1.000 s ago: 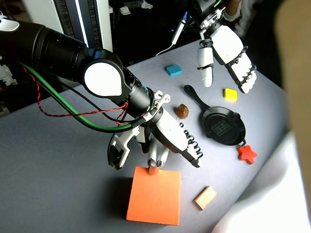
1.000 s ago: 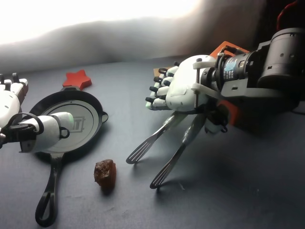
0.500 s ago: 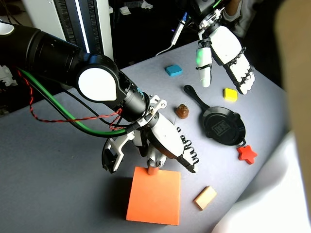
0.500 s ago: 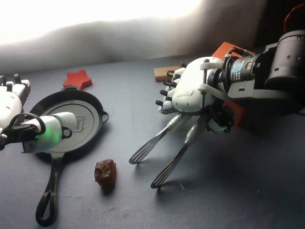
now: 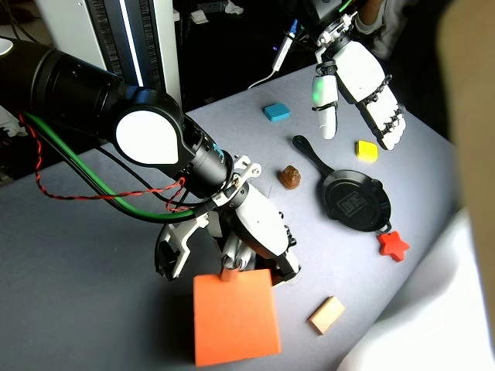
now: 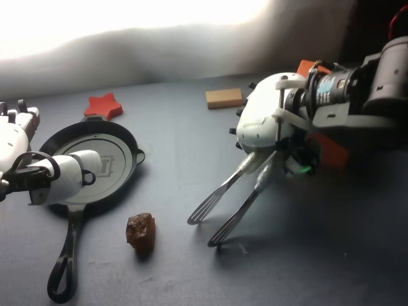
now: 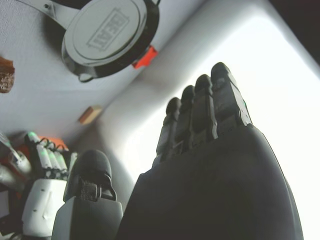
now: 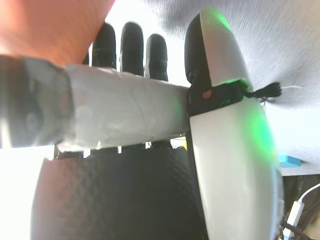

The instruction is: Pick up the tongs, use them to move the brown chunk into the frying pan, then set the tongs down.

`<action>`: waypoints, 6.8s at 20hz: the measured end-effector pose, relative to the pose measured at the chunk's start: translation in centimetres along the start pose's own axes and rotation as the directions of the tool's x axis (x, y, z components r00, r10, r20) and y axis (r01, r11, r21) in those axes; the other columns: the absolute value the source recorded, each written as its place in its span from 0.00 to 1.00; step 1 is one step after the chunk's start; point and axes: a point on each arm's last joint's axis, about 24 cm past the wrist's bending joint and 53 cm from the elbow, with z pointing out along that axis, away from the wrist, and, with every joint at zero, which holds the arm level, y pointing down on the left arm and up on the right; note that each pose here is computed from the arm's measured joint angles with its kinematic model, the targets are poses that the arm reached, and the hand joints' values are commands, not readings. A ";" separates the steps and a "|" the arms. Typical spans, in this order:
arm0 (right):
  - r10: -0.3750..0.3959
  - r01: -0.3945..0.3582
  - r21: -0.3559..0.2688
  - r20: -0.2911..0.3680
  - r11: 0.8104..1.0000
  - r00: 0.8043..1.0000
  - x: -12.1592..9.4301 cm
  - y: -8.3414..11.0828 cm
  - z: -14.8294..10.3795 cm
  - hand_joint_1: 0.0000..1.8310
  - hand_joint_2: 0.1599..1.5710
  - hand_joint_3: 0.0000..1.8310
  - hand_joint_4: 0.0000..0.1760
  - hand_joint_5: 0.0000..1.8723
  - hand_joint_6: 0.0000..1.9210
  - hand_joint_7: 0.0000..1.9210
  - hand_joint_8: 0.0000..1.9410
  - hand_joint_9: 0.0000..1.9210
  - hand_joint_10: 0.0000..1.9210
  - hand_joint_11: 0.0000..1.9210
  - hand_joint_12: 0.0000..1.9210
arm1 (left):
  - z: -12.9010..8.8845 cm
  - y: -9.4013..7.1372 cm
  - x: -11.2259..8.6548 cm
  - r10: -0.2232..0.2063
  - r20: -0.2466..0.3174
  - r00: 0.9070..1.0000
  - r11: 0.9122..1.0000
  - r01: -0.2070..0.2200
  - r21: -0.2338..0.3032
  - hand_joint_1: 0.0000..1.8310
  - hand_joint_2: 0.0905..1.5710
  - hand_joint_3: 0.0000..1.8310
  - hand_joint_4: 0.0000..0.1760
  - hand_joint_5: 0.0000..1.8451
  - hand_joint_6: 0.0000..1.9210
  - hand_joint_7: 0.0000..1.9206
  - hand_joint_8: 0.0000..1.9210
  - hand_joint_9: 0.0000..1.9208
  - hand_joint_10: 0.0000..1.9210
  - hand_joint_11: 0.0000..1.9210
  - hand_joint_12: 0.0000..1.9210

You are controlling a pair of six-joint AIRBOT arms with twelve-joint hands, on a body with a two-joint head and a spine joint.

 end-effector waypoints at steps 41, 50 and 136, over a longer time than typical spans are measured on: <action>0.487 -0.520 0.195 0.194 0.832 0.851 -1.8 6.1 -3.5 0.63 0.72 0.00 0.00 0.37 0.27 0.52 0.00 0.39 0.31 0.18 0.76 | -4.4 7.3 -4.9 -0.031 0.266 0.963 0.946 0.114 -0.302 0.00 0.79 0.00 0.00 0.00 0.00 0.00 0.00 0.00 0.00 0.00 0.00; 0.470 -0.500 0.184 0.186 0.846 0.863 -0.5 6.5 -2.3 0.63 0.71 0.00 0.00 0.39 0.21 0.52 0.00 0.39 0.29 0.19 0.74 | -4.3 7.1 -4.5 -0.033 0.259 0.965 0.948 0.112 -0.299 0.00 0.78 0.00 0.00 0.00 0.00 0.00 0.00 0.00 0.00 0.00 0.00; 0.227 -0.256 0.013 0.427 0.966 0.875 -9.7 2.7 -0.2 0.22 0.85 0.00 0.00 0.45 0.50 0.51 0.57 0.45 0.79 0.34 0.98 | -4.0 6.0 -3.0 -0.038 0.197 0.980 0.960 0.090 -0.265 0.00 0.78 0.00 0.00 0.00 0.00 0.01 0.00 0.01 0.00 0.00 0.08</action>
